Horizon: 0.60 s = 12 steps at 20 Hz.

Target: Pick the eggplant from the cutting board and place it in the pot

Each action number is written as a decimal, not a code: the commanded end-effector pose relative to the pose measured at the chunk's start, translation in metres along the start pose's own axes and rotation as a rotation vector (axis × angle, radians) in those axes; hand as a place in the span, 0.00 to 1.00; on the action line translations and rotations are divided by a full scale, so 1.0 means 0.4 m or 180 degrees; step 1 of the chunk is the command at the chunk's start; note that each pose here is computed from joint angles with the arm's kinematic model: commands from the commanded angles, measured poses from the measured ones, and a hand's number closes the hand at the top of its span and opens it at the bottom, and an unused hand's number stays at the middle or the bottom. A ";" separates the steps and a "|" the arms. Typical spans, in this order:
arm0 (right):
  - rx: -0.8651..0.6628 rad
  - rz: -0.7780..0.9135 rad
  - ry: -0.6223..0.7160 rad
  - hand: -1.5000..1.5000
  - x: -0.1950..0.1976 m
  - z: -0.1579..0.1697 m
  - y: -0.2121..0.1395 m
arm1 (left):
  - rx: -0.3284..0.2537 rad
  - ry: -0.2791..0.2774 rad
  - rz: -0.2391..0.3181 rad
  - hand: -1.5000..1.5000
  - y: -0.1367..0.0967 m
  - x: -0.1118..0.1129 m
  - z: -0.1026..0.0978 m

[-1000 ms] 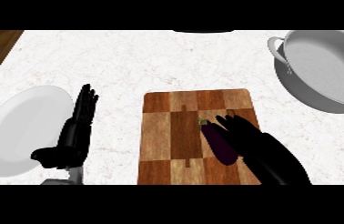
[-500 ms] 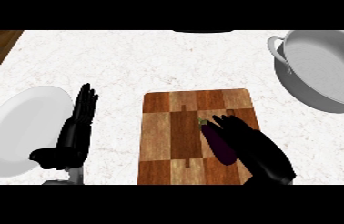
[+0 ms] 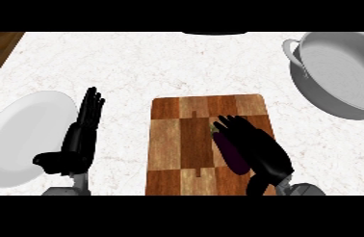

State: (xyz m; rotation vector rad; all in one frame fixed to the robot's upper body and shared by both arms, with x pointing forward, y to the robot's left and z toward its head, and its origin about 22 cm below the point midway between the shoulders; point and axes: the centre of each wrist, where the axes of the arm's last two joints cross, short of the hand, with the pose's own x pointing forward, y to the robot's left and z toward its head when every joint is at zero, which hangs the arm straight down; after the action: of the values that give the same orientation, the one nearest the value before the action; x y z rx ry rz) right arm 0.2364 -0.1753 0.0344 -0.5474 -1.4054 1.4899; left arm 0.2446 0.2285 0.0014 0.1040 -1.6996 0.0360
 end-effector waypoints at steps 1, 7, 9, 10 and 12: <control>0.0044 -0.0041 0.0002 0.00 0.019 -0.033 0.008 | -0.0013 0.0012 0.0011 0.50 -0.050 -0.025 0.020; -0.0583 0.0198 -0.0305 1.00 0.008 -0.054 0.012 | 0.0071 -0.0035 0.0004 0.50 0.005 0.033 -0.010; -0.0609 0.0189 -0.0348 1.00 -0.012 -0.032 0.021 | 0.0018 0.0004 -0.0014 0.50 -0.032 -0.003 0.036; -0.0578 0.0218 -0.0323 1.00 -0.006 -0.055 0.013 | 0.0009 0.0005 0.0015 0.50 -0.022 0.028 0.024; -0.0622 0.0259 -0.0326 1.00 -0.062 -0.044 0.021 | 0.0059 -0.0037 0.0085 0.50 0.009 0.056 0.012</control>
State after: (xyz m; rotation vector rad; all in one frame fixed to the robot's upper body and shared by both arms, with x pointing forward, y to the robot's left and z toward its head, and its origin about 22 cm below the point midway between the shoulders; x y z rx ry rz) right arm 0.2508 -0.1730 0.0254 -0.6220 -1.5993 1.4889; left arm 0.2369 0.2249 0.0098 0.1031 -1.7002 0.0469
